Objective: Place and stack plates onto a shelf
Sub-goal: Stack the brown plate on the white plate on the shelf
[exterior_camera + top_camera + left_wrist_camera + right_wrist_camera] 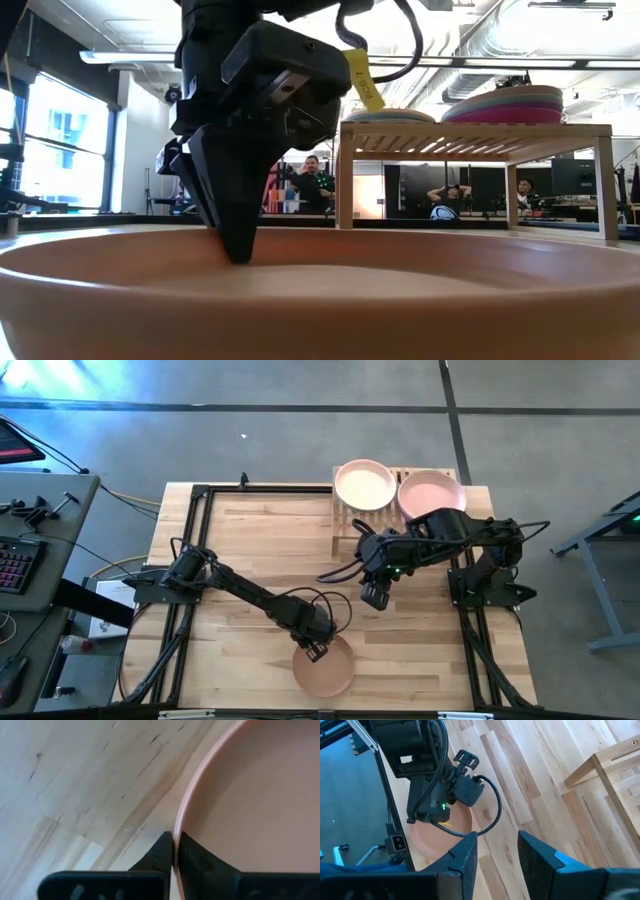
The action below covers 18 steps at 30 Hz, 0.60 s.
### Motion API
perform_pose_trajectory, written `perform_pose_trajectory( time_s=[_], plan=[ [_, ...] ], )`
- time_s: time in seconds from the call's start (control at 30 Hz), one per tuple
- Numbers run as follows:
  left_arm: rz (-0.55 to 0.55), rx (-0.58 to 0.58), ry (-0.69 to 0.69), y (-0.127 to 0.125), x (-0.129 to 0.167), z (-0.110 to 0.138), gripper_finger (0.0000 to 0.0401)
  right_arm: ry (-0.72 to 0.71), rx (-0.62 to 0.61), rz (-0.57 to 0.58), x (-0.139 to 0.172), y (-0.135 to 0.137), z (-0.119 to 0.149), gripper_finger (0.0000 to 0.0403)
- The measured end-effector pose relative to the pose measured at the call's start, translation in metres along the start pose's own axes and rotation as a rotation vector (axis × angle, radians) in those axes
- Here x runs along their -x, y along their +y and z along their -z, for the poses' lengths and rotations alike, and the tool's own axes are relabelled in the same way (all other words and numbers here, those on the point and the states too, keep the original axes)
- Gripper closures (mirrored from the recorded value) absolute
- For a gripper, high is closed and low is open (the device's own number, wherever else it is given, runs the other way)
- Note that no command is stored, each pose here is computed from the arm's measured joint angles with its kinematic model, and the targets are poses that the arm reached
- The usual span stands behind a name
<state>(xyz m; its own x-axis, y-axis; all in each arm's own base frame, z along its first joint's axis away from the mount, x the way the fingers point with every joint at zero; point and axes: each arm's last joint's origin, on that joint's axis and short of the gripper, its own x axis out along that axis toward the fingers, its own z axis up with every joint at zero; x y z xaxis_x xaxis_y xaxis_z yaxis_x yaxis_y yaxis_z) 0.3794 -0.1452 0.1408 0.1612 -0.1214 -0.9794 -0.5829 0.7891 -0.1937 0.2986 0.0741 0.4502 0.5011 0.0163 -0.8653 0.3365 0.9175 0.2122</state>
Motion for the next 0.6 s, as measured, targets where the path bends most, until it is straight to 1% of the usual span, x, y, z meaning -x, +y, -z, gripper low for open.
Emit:
perform_pose_trajectory(
  time_s=[0.13,0.23,0.33,0.43,0.6],
  plan=[
    [0.005,-0.02,0.011,-0.003,0.003,-0.001,0.0393,0.0,-0.001,0.001,0.0,0.0,0.0,0.0284],
    [0.019,-0.035,0.007,-0.005,0.015,-0.001,0.0398,0.001,-0.001,-0.001,0.0,0.0,0.0,0.0284],
    [-0.01,-0.044,0.016,0.0,0.034,0.0,0.0398,-0.006,-0.011,0.008,0.0,0.0,0.0,0.0284],
    [-0.041,-0.041,0.008,0.008,0.055,0.002,0.0398,-0.043,-0.044,0.057,0.0,-0.002,-0.001,0.0284],
    [-0.103,-0.018,-0.05,0.025,0.095,0.004,0.0398,-0.077,-0.054,0.101,0.0,-0.003,-0.002,0.0284]
  ],
)
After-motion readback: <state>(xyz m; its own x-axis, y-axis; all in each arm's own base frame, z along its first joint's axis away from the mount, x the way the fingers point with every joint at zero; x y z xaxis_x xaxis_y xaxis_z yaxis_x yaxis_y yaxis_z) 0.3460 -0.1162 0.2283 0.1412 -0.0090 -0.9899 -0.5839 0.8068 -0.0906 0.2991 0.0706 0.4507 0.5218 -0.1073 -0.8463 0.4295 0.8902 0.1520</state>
